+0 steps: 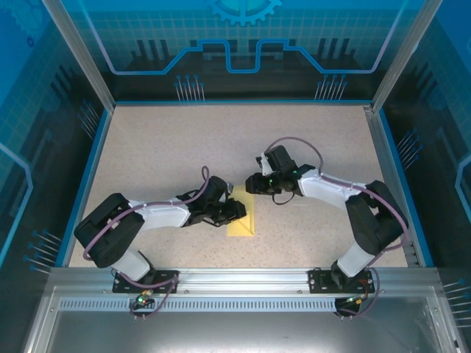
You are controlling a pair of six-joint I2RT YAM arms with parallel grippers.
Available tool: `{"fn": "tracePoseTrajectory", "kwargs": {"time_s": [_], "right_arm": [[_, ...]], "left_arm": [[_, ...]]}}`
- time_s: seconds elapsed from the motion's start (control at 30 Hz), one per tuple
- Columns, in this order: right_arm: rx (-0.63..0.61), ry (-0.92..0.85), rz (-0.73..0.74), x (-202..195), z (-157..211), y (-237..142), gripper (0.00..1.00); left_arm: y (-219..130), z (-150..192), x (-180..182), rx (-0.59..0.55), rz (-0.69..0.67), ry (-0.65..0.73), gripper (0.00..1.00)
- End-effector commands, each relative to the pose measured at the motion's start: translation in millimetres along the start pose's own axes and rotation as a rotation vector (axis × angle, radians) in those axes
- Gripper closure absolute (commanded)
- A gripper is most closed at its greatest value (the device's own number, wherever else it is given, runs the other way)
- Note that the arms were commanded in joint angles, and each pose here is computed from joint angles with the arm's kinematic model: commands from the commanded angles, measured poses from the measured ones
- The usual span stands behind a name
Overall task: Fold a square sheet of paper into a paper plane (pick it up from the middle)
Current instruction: Fold the triangle a second time at the center of the table.
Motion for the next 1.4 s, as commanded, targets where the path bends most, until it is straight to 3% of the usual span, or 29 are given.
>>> {"fn": "tracePoseTrajectory", "kwargs": {"time_s": [0.0,0.33,0.83,1.1,1.2,1.37], "right_arm": [[0.079,0.004,-0.041,-15,25,1,0.64],[0.18,0.009,-0.124,-18,55,8,0.71],[0.234,0.011,-0.12,-19,60,25,0.75],[0.251,0.021,-0.158,-17,61,30,0.84],[0.249,0.03,-0.167,-18,61,30,0.83],[0.243,0.038,-0.191,-16,60,28,0.73]], "left_arm": [[1,-5,-2,-0.027,-0.016,0.031,0.77],[0,-3,1,-0.02,-0.04,0.036,0.89],[-1,-3,0,-0.023,-0.036,0.036,0.91],[-1,-3,-1,-0.021,-0.032,0.041,0.92],[-1,-3,-1,-0.022,-0.035,0.041,0.92],[-1,-2,1,-0.019,-0.043,0.04,0.94]]}}
Point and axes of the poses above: each hand's point on the last joint's axis, 136 mm out from that joint toward the fingers, its own y axis out along the fingers, its own x axis along the line the jaws close on, z = x × y, the point moved 7 cm from there along -y, back along the fingers, and after that the axes turned 10 degrees about y, right-handed, at the moved point
